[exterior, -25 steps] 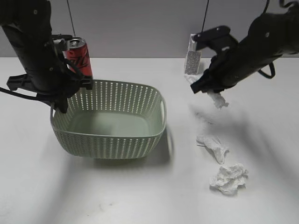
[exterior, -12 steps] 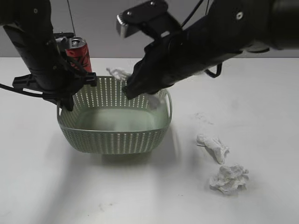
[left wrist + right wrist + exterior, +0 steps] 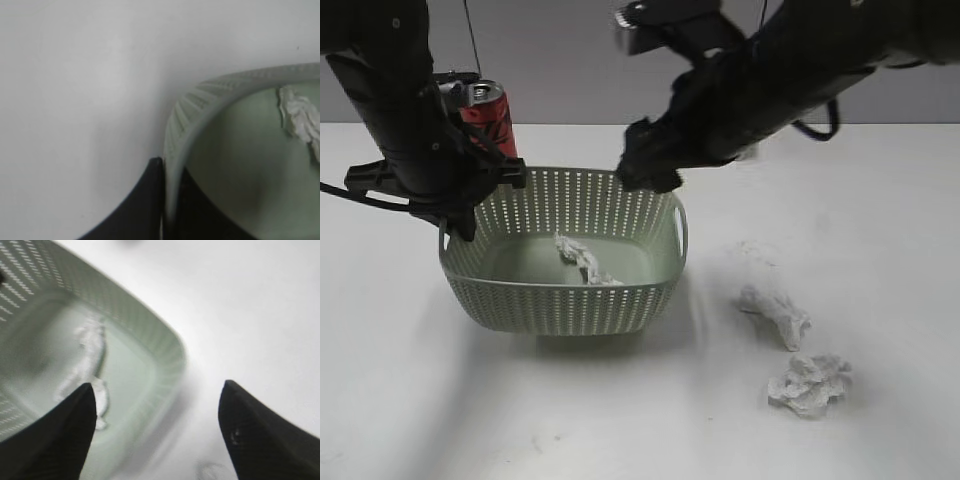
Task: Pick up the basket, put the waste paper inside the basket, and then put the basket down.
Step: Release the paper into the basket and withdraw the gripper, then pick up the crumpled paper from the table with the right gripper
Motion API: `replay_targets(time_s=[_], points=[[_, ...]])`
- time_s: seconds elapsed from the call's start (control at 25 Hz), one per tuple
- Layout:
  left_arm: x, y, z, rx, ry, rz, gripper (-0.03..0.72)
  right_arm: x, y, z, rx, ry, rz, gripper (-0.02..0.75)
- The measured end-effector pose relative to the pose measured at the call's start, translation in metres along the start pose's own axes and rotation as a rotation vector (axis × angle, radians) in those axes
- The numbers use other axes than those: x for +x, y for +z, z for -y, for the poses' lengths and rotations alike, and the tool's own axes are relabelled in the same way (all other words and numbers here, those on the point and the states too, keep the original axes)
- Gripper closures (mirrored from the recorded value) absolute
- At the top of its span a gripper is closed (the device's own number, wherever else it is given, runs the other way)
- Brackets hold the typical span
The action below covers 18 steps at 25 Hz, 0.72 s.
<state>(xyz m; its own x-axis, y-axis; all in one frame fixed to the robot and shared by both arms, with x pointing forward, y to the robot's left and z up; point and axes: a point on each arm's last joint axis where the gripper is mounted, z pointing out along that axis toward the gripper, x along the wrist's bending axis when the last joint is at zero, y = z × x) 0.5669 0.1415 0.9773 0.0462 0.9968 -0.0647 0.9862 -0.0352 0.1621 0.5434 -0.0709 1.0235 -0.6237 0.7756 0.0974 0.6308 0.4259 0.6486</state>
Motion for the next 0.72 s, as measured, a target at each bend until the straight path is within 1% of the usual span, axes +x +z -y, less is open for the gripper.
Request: replay_targets(time_s=[0.08,0.16,0.24,0.36,0.44,0.64,0.72], points=[[0.000,0.000,0.000,0.000,0.002,0.000,0.689,-0.027,-0.009,0.011,0.037,0.068,0.057,0.169],[0.000,0.000,0.000,0.000,0.003,-0.001,0.689,-0.052,-0.010,0.032,0.092,0.128,0.106,0.171],[0.000,0.000,0.000,0.000,0.003,-0.001,0.689,-0.067,-0.003,0.062,0.168,0.163,0.139,0.172],[0.000,0.000,0.000,0.000,0.004,-0.001,0.689,-0.073,0.012,0.102,0.248,0.186,0.160,0.174],[0.000,0.000,0.000,0.000,0.005,-0.001,0.689,-0.073,0.022,0.120,0.292,0.192,0.161,0.174],[0.000,0.000,0.000,-0.001,0.005,0.000,0.689,-0.077,0.041,0.135,0.327,0.196,0.169,0.185],[0.000,0.000,0.000,-0.001,0.005,0.000,0.689,-0.078,0.044,0.137,0.326,0.196,0.171,0.234]])
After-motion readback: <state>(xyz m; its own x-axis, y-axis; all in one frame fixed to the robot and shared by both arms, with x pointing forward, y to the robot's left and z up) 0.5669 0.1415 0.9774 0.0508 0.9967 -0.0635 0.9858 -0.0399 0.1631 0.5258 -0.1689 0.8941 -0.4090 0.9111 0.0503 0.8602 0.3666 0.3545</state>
